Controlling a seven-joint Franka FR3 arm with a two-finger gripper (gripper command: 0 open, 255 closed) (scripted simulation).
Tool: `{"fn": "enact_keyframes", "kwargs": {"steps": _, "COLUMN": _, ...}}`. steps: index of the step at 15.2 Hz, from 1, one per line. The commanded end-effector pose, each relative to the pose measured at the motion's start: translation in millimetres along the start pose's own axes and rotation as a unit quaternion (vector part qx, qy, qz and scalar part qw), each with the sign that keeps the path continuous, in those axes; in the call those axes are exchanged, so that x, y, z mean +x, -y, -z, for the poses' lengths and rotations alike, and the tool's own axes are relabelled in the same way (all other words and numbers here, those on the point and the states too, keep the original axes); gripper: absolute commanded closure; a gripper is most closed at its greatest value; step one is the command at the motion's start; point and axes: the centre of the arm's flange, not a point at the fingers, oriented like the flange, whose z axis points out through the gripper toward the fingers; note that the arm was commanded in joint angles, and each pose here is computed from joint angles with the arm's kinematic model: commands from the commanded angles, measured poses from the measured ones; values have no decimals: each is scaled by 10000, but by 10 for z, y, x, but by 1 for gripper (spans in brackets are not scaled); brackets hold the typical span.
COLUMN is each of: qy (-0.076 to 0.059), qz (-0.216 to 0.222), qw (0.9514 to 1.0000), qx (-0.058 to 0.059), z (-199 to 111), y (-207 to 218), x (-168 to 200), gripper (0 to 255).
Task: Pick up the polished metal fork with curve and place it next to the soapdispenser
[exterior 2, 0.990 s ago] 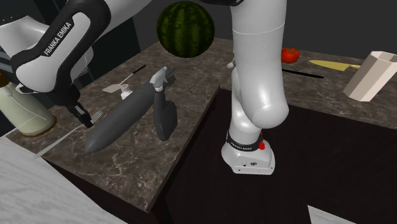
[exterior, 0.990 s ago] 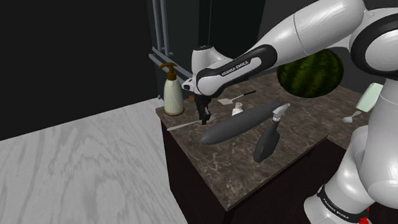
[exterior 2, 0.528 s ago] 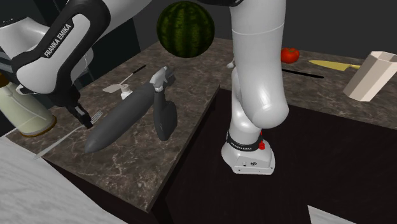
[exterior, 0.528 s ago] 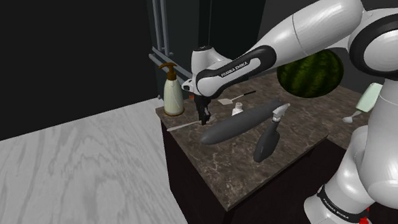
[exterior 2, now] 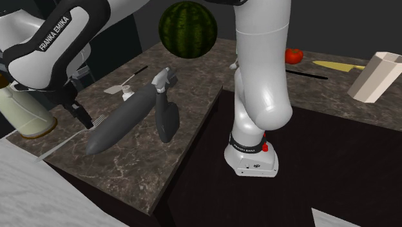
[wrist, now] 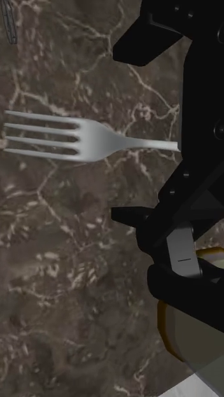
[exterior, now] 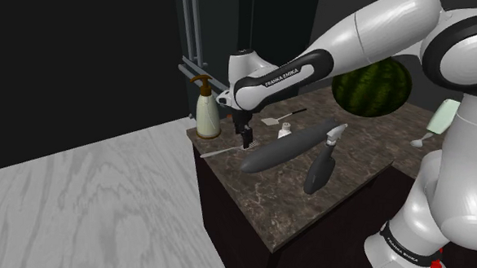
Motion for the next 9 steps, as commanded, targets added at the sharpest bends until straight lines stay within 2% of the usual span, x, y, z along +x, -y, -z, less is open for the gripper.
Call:
{"fn": "enact_keyframes", "kwargs": {"steps": 1, "qy": 4, "qz": -1, "qw": 10000, "qx": 3, "z": 233, "y": 19, "x": -19, "gripper": 0}}
{"fn": "enact_keyframes", "kwargs": {"steps": 2, "qy": 4, "qz": -1, "qw": 10000, "qx": 3, "z": 337, "y": 19, "x": -19, "gripper": 0}}
{"fn": "enact_keyframes", "kwargs": {"steps": 9, "qy": 4, "qz": -1, "qw": 10000, "qx": 3, "z": 337, "y": 19, "x": -19, "gripper": 0}}
